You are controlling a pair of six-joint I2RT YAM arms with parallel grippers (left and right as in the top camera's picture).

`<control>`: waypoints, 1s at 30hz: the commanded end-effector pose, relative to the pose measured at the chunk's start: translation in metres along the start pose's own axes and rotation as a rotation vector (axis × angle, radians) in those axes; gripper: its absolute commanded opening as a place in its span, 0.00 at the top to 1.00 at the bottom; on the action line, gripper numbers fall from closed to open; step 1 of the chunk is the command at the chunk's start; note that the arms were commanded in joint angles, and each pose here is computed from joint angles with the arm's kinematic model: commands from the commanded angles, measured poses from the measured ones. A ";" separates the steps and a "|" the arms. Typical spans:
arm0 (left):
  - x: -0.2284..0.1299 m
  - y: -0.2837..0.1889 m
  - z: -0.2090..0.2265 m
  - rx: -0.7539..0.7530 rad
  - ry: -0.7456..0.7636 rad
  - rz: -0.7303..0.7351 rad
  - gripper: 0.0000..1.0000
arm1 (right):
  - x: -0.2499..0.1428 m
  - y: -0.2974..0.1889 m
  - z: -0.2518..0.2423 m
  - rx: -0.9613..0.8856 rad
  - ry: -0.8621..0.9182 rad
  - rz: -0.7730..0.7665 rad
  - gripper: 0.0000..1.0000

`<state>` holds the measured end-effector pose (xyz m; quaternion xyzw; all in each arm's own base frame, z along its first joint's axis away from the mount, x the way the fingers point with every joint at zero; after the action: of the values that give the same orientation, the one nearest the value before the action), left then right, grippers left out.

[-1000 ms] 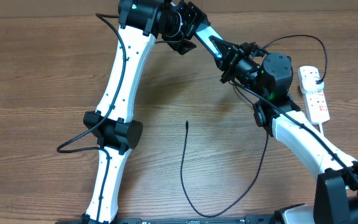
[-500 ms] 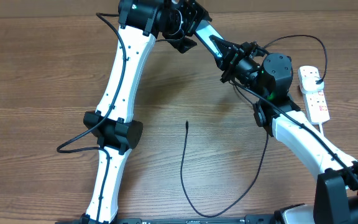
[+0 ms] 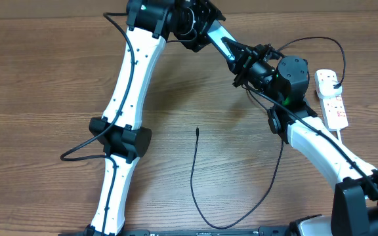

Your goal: Plug charger to phone and switch on socket

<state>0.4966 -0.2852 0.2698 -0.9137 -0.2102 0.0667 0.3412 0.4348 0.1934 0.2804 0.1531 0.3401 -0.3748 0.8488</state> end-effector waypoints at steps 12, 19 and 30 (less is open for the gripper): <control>-0.009 0.000 -0.009 -0.015 0.021 0.006 0.36 | -0.013 0.001 0.013 0.031 0.114 0.036 0.96; -0.010 0.001 -0.009 -0.011 0.023 0.003 0.41 | -0.014 0.001 0.012 0.028 0.114 0.039 0.96; -0.010 0.002 -0.012 -0.018 0.030 -0.003 0.52 | -0.014 0.001 0.011 0.023 0.113 0.043 0.96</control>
<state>0.4943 -0.2896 0.2698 -0.9144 -0.2069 0.0646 0.3418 0.4363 0.1917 0.2801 0.1551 0.3397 -0.3804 0.8461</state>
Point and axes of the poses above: each gripper's point midway between its finger pads, its own y axis out along the fingers, its own z axis along the line the jaws close on, x = y × z, the point moved 1 cm from there along -y, back along the fingers, and after that the axes turned 14 degrees about y, right-handed, at the moved point
